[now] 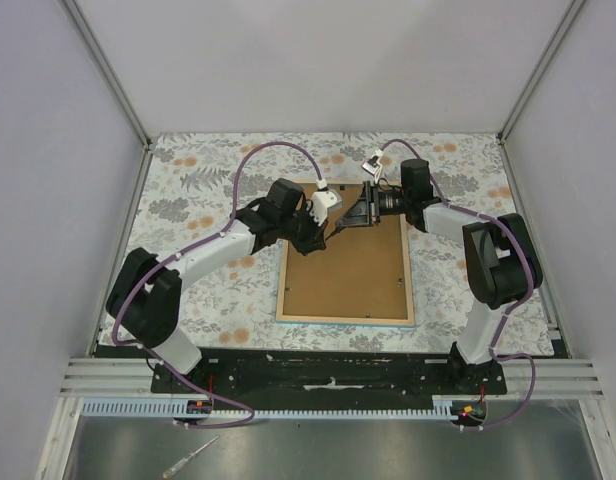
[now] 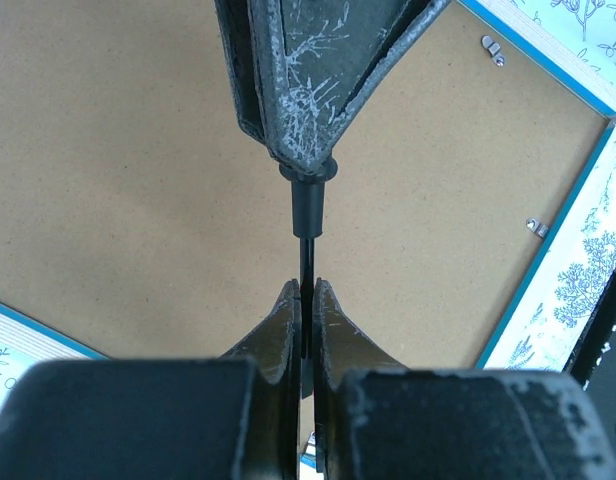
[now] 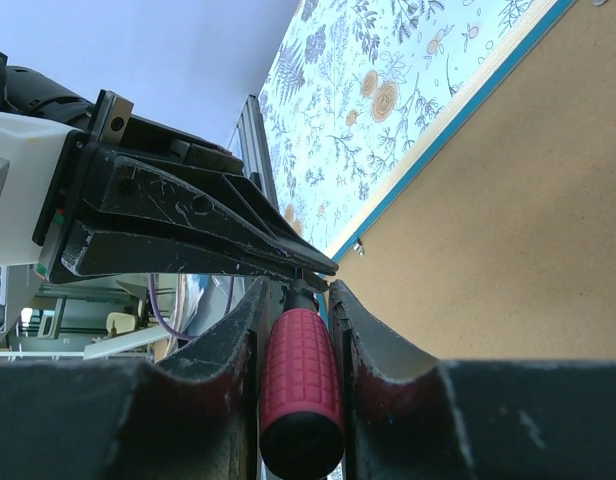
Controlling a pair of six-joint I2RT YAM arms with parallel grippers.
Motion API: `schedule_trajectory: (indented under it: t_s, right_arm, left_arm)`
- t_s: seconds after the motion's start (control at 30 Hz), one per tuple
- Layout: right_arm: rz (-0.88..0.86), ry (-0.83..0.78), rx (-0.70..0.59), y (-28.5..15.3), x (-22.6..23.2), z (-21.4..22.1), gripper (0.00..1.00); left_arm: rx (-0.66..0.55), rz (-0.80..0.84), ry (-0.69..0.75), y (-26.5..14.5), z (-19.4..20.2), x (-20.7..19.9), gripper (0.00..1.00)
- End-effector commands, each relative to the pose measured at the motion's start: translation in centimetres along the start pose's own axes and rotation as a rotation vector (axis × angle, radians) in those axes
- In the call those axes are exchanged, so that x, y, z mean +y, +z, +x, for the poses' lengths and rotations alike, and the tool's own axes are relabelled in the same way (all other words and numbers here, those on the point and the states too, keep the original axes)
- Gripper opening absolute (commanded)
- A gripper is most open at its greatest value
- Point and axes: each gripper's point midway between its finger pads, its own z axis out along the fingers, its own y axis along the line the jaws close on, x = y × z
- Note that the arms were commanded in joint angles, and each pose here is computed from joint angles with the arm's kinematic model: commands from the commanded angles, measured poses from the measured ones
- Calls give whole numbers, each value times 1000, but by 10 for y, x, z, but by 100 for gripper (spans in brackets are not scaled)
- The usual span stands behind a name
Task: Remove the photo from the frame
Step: Pick up the screwdriver from the photo frame.
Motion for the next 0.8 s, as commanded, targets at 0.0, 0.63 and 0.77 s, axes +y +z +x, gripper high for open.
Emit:
schedule_trajectory:
  t_s: [0.0, 0.63, 0.77]
  right_arm:
    - [-42, -39, 9, -3, 17, -3, 27]
    - [-38, -44, 38, 10, 19, 7, 39]
    - [-40, -43, 41, 11, 19, 8, 32]
  left_arm:
    - [-26, 21, 24, -1, -8, -2, 2]
    - [-40, 33, 13, -2, -14, -6, 2]
    - [-42, 31, 11, -2, -15, -6, 2]
